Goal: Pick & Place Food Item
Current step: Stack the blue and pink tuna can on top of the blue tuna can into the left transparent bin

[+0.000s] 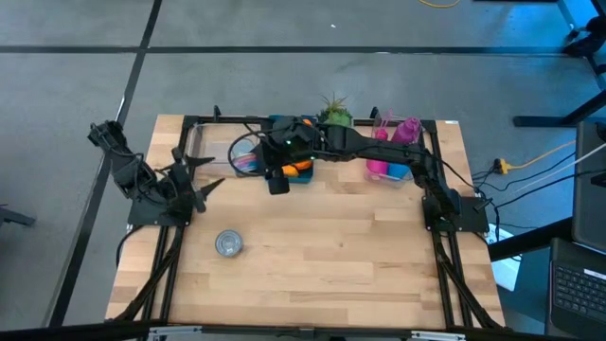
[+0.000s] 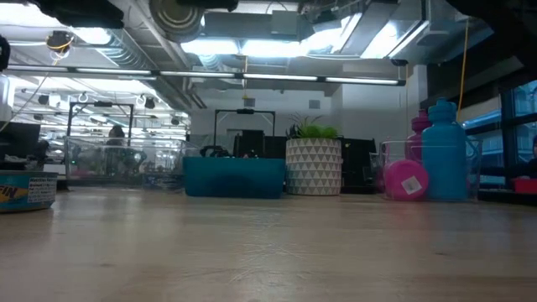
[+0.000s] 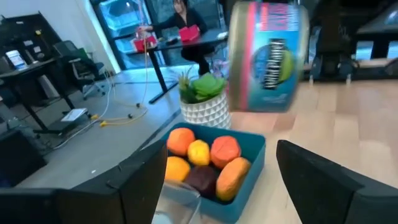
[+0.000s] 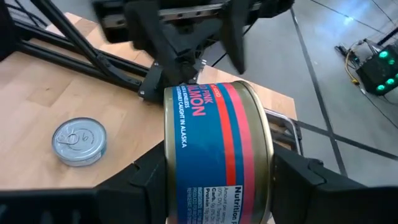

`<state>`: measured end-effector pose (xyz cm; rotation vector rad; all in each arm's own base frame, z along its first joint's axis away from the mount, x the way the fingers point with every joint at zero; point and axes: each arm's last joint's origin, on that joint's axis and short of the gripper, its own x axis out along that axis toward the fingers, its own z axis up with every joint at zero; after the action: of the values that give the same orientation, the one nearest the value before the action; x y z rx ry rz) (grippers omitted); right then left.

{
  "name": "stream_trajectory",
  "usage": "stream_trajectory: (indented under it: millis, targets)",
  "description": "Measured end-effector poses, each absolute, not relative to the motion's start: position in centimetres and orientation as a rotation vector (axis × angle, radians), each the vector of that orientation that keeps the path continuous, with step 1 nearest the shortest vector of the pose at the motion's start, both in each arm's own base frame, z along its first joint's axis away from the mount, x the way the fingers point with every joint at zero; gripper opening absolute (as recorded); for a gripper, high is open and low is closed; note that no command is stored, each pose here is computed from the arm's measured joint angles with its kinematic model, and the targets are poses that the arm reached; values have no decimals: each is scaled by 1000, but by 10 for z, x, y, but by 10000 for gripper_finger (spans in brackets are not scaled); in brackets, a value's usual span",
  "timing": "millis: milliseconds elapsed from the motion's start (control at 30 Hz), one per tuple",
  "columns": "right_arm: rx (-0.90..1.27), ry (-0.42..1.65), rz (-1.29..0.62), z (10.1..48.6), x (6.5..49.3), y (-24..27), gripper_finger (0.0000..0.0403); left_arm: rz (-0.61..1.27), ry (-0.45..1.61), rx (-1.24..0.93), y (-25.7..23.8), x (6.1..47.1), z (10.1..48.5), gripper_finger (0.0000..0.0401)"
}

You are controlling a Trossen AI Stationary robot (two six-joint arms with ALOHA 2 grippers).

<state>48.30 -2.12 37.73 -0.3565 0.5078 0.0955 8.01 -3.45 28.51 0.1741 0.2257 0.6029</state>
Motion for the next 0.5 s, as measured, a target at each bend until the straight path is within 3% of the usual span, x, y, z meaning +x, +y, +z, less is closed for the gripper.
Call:
stream_trajectory:
  millis: [233,500]
  targets:
    - [-317,517,96,377,483,-17,198,634,190,189,-42,96,259,302]
    - [-321,510,116,377,483,-6,198,530,80,160,-40,115,256,302]
